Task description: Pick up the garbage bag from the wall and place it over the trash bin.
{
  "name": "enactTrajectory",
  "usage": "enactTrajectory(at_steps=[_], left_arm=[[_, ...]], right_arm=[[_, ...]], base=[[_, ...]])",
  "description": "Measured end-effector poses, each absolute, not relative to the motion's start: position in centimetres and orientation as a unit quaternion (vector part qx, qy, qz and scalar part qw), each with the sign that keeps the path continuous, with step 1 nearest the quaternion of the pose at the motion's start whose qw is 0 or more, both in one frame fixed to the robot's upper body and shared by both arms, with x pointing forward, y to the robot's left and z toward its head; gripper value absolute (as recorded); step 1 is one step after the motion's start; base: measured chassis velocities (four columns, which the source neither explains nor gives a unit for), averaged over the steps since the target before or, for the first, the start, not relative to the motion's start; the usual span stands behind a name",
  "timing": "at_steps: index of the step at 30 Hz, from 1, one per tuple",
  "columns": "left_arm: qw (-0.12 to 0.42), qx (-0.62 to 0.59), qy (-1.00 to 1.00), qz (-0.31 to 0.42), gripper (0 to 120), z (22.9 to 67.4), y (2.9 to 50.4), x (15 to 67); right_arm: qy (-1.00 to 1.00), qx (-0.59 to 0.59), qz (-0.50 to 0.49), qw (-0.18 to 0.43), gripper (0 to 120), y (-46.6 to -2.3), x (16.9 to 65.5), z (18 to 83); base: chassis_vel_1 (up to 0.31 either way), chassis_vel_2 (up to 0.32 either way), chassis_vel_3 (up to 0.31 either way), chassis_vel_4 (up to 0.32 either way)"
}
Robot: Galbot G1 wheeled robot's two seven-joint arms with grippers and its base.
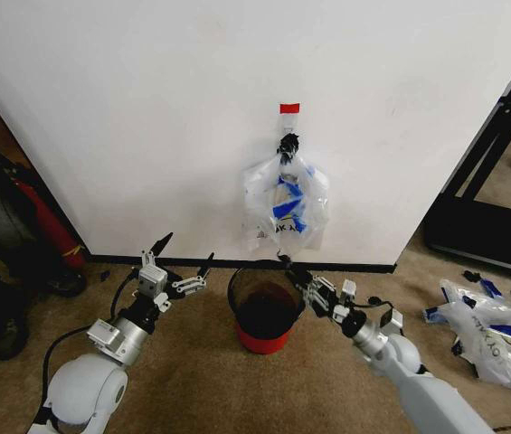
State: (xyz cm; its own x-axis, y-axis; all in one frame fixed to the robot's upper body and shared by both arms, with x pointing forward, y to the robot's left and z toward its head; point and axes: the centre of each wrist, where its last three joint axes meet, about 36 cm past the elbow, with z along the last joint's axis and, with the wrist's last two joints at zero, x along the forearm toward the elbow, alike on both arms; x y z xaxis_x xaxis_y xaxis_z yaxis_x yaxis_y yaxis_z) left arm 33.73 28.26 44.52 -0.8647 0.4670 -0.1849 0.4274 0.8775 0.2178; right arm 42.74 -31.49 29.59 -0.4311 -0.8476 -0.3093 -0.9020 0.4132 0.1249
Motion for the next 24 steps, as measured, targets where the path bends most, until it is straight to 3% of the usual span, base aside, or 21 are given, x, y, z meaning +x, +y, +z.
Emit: enactTrajectory(at_steps=[4,8,10,15,24], left_arm=[[0.118,0.238,0.959,0.097,100,44.9,28.7,34.0],[0.120,0.257,0.951,0.122,100,45.9,29.3,35.1],[0.121,0.262,0.949,0.128,100,46.2,29.3,35.4],[0.132,0.272,0.939,0.166,100,48.0,29.2,37.2],[0.136,0.325,0.921,0.167,100,50.8,25.2,41.5]], right_arm=[[0.830,-0.537,0.119,0.095,48,-32.2,42.5,29.8],[0.826,-0.542,0.113,0.109,70,-32.5,42.2,30.5],[0.825,-0.541,0.115,0.117,72,-32.5,42.2,31.0],[0.840,-0.502,0.130,0.160,94,-31.9,43.1,34.1],[0.898,-0.369,0.117,0.208,100,-34.2,43.2,40.0]], base=[[0.000,0.000,0.000,0.000],[0.000,0.000,0.000,0.000],[0.000,0.000,0.000,0.000],[0.000,0.000,0.000,0.000],[0.000,0.000,0.000,0.000]])
